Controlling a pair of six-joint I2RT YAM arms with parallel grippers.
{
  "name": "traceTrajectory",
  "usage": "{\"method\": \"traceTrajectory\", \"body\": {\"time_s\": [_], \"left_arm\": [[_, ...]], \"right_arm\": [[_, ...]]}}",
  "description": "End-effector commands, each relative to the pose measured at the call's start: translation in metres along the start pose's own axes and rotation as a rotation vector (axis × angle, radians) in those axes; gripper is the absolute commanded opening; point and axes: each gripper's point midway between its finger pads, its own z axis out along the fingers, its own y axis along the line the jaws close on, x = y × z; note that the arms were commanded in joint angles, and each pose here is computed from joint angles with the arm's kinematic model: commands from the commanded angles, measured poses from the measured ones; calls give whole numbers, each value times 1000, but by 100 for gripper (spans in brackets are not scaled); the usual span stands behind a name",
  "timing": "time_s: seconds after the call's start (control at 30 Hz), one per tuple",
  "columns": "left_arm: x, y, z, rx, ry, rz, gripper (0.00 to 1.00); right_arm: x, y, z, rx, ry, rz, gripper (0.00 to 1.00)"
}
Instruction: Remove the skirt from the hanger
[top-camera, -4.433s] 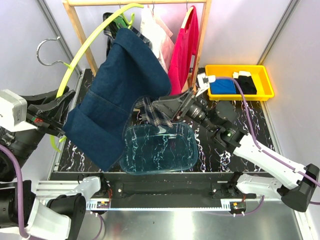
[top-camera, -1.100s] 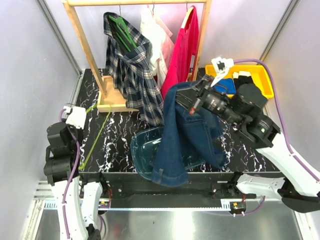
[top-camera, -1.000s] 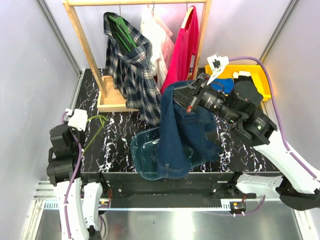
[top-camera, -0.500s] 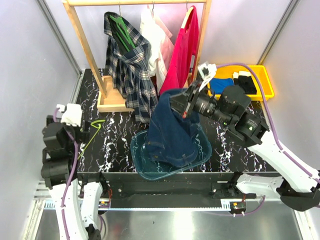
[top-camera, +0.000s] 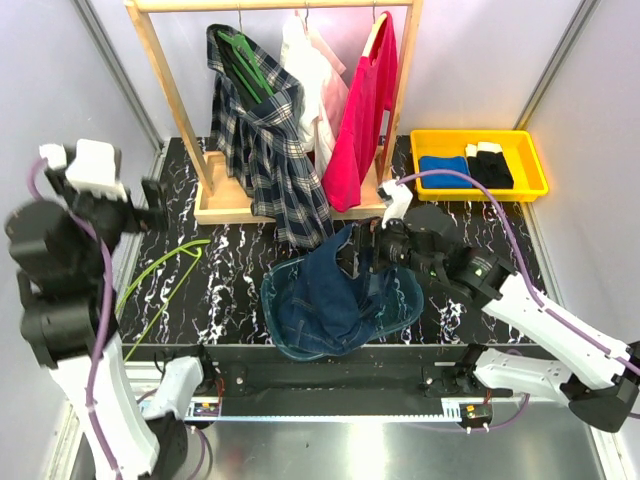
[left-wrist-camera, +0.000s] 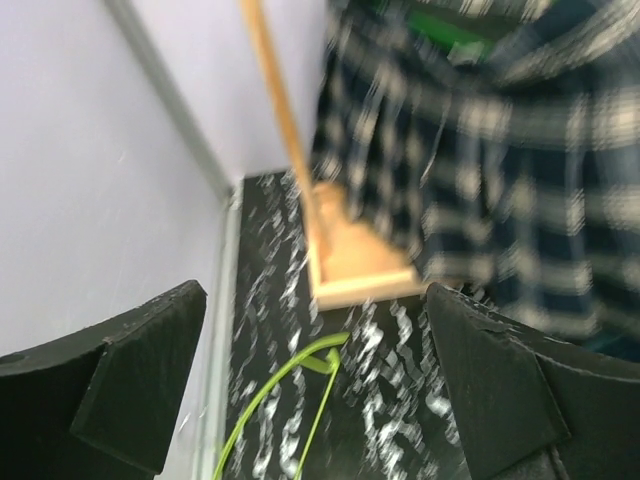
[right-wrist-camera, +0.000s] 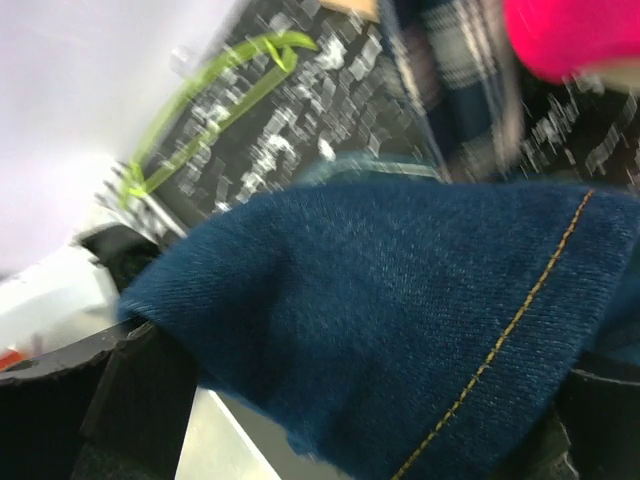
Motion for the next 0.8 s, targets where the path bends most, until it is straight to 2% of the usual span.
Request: {"method": "traceTrajectory", "body": {"time_s": [0.0, 0.03, 0.07, 0.23, 0.37, 0.47, 0.57, 0.63, 0.73, 0.77], "left_arm": [[-40, -14, 24, 123, -40, -109, 99], [-41, -15, 37, 137, -20, -118, 99], [-53, -11, 36, 112, -40, -108, 99], [-60, -53, 65, 203, -13, -30, 99], [-71, -67, 81, 249, -19, -66, 99], [-80, -75, 87, 278, -34, -53, 99], [-84, -78, 90, 291, -41, -50, 99], [-85, -79, 89, 297, -43, -49, 99], [-85, -80, 91, 294, -42, -55, 99], [-85, -80, 93, 291, -41, -60, 99]], "right_arm": [[19, -25, -3, 157, 116, 12, 100], [22, -31, -5, 203, 143, 20, 100], [43, -47, -14, 292, 235, 48, 100], [121, -93, -38, 517, 474, 139, 100], [135, -112, -72, 660, 502, 170, 100], [131, -102, -91, 646, 536, 180, 100], [74, -64, -101, 524, 379, 212, 100], [0, -21, -106, 360, 167, 204, 99], [-60, 26, -92, 169, 32, 193, 100], [-55, 41, -75, 96, 88, 197, 100]]}}
